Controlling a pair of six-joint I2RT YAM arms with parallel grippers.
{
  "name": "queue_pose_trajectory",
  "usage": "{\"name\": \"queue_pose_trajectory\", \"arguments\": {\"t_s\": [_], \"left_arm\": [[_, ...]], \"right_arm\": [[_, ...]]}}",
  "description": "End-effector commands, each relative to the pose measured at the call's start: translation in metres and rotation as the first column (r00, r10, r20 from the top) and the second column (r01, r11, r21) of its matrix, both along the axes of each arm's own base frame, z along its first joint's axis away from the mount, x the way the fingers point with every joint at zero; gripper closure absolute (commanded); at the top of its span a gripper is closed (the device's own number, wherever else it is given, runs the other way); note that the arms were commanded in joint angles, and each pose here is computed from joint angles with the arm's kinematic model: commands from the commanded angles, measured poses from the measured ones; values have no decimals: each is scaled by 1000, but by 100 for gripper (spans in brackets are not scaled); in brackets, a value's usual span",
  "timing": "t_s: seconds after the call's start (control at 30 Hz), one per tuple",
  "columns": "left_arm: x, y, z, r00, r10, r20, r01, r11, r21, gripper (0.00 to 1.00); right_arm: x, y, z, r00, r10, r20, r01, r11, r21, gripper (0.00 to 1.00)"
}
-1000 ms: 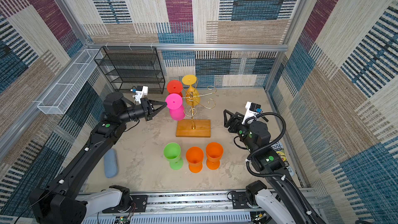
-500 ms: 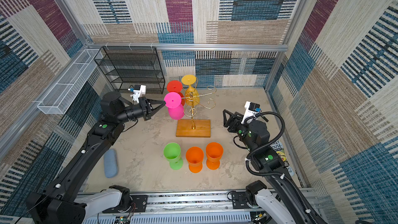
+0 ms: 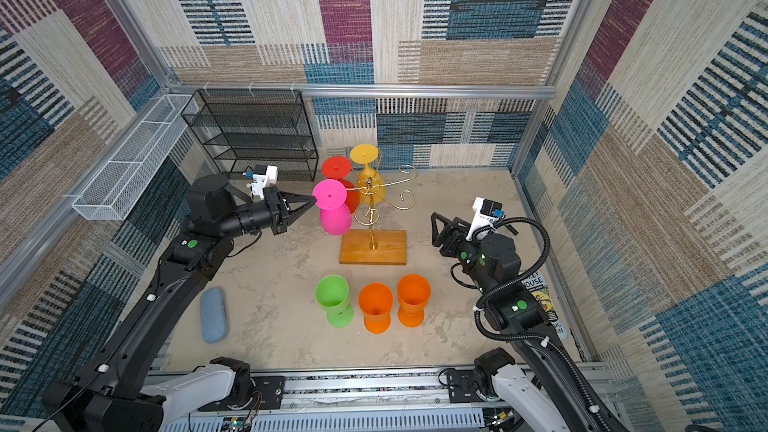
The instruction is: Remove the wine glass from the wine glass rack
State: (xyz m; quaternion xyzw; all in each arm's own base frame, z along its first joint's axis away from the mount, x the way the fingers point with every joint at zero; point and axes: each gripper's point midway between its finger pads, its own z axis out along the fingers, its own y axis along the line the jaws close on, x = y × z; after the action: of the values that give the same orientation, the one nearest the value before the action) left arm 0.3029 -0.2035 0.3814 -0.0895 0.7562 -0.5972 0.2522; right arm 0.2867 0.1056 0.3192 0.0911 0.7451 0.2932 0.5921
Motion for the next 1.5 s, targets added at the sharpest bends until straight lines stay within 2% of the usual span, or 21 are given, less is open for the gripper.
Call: {"name": "queue_pose_trajectory", "arguments": {"t_s": [0.0,0.83,1.47], "left_arm": [[-3,1,0,1000,1,-25,-1,1000,-6,100],[4,17,12,996,73,-53,-73,997,8,100],[30,16,12,994,99,-54,-99,995,-9,100]], "right_arm": [[0,2,8,999,11,31,-12,1000,22,27],[-4,-3,3,1000,-3,31,3,1000,14,27],[-6,-7,6,999,-17,42,17,1000,4,27]]}}
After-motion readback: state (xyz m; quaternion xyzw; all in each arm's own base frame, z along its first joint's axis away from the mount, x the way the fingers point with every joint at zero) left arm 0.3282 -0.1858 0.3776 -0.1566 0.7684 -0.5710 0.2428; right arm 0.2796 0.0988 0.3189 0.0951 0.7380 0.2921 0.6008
